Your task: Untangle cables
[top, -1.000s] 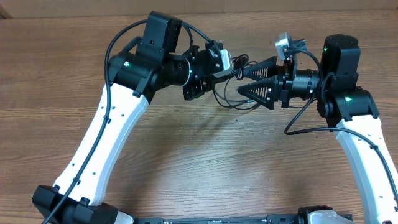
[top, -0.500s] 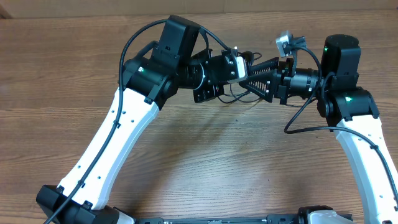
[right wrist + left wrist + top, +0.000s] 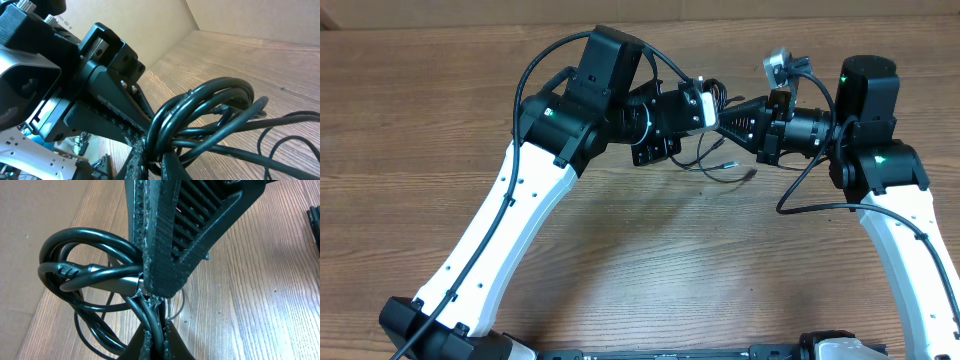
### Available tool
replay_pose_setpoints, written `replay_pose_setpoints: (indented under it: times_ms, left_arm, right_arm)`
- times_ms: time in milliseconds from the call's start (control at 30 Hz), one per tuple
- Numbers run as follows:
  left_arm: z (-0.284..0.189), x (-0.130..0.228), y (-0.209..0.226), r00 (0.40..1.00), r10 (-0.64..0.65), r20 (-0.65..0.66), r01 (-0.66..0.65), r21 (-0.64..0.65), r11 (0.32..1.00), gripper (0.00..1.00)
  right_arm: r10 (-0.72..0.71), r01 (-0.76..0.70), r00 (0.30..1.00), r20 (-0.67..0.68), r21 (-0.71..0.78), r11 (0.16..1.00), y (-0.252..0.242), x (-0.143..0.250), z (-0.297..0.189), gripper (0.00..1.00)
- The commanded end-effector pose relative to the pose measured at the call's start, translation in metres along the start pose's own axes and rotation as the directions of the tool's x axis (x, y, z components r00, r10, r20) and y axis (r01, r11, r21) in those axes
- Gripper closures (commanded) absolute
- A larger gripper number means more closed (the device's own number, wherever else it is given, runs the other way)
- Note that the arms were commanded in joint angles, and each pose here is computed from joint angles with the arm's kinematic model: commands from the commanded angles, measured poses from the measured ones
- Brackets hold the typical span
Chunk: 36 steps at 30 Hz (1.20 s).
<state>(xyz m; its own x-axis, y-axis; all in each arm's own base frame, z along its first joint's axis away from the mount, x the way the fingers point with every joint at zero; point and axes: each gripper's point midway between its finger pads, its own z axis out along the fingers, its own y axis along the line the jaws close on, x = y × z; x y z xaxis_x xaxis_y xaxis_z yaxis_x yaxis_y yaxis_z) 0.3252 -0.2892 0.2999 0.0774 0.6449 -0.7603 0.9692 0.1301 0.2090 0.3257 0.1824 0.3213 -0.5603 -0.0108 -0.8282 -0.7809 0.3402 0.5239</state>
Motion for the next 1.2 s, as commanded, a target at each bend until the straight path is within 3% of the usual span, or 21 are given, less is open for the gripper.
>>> replay_pose_setpoints:
  times_ms: [0, 600, 1167]
  left_arm:
    - [0.004, -0.006, -0.008, 1.0, 0.019, 0.018, -0.02, 0.031, 0.999, 0.96]
    - [0.003, 0.004, -0.02, 0.999, -0.022, -0.026, 0.023, 0.073, 0.997, 0.96]
    - [0.003, 0.002, -0.024, 1.0, -0.027, -0.012, 0.028, 0.095, 0.995, 0.96]
  right_arm:
    - [-0.029, 0.028, 1.0, 0.012, 0.041, 0.999, -0.004, -0.008, 0.0, 0.96]
    - [0.144, -0.178, 0.983, 0.114, 0.403, 0.898, -0.068, -0.013, -0.016, 0.96]
    - [0.176, -0.236, 0.971, 0.164, 0.511, 0.826, -0.089, -0.012, -0.027, 0.96]
